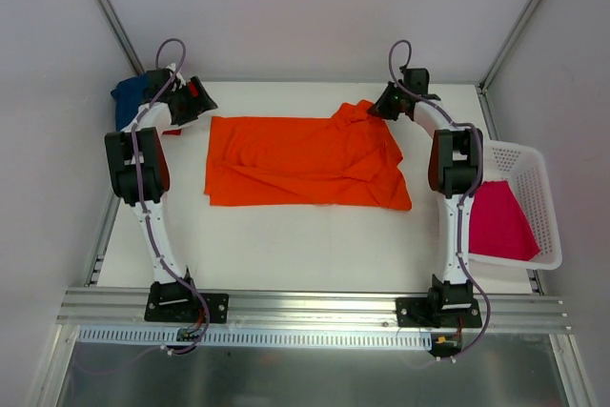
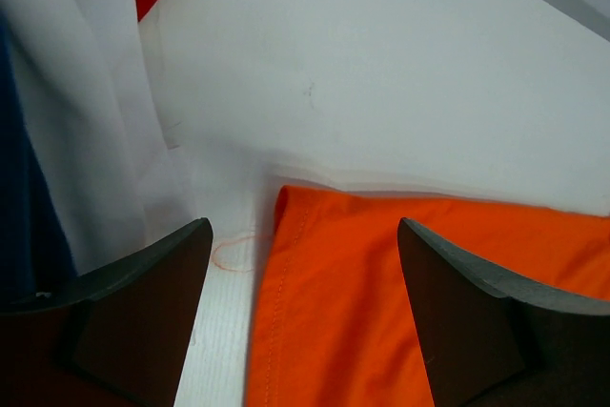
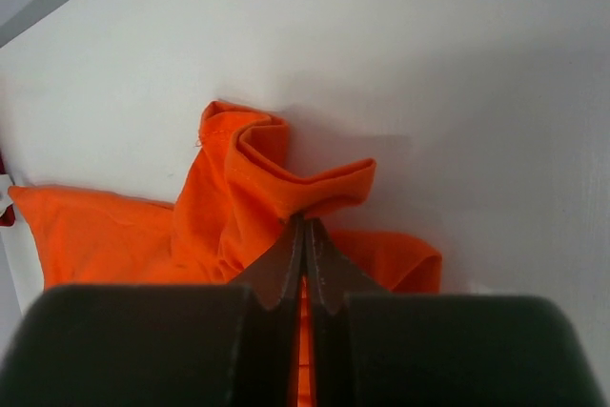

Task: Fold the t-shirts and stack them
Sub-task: Fold the tshirt

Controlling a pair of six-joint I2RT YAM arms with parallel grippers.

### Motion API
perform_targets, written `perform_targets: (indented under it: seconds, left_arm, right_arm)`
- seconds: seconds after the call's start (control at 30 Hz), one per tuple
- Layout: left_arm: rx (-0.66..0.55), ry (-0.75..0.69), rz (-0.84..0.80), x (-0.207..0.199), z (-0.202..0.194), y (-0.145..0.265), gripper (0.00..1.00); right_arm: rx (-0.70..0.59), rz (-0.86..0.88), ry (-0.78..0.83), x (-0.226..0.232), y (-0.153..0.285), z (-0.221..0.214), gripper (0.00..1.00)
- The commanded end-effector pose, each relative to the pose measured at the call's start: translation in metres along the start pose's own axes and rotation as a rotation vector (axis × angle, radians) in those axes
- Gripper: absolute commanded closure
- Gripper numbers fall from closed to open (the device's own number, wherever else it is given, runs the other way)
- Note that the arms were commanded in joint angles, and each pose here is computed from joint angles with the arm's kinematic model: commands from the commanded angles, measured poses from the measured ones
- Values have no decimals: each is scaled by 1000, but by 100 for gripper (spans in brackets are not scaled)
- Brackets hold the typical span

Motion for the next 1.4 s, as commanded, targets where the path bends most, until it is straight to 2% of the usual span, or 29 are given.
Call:
perform_targets:
  seconds: [0.0, 0.27, 0.63, 0.77, 1.03, 1.17, 1.33, 1.37]
  left_arm:
    - [26, -22, 5, 7, -5, 0, 21]
    - [92, -2, -59, -2, -1, -5, 22]
    - [206, 114, -132, -7, -11, -19, 26]
    - [249, 159, -127, -5, -18, -19, 26]
    - [267, 162, -102, -3, -24, -19, 31]
    - [300, 187, -129, -7, -29, -22, 41]
    - [304, 184, -117, -7, -33, -22, 63]
    - [301, 182, -116, -7, -32, -22, 65]
  right_arm:
    - [-88, 50, 63, 31, 35, 31, 99]
    - [-88, 32, 74, 29, 44, 28, 99]
    - [-94, 22, 73, 29, 54, 28, 100]
    - [-91, 18, 75, 28, 56, 26, 99]
    - [-99, 15, 80, 29, 68, 26, 99]
    - [-100, 8, 78, 27, 74, 25, 99]
    - [-104, 6, 78, 25, 79, 26, 100]
    - [-106, 5, 78, 26, 79, 26, 99]
Point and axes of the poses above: each gripper's point midway between its finger pads, its own y axis back along the fingers, its own x axis along the line the jaws close on, z = x × y, the point moved 7 cm from there along y, back along the fingers, and after that the axes turned 9 degrees about y, right-handed, at the moved point
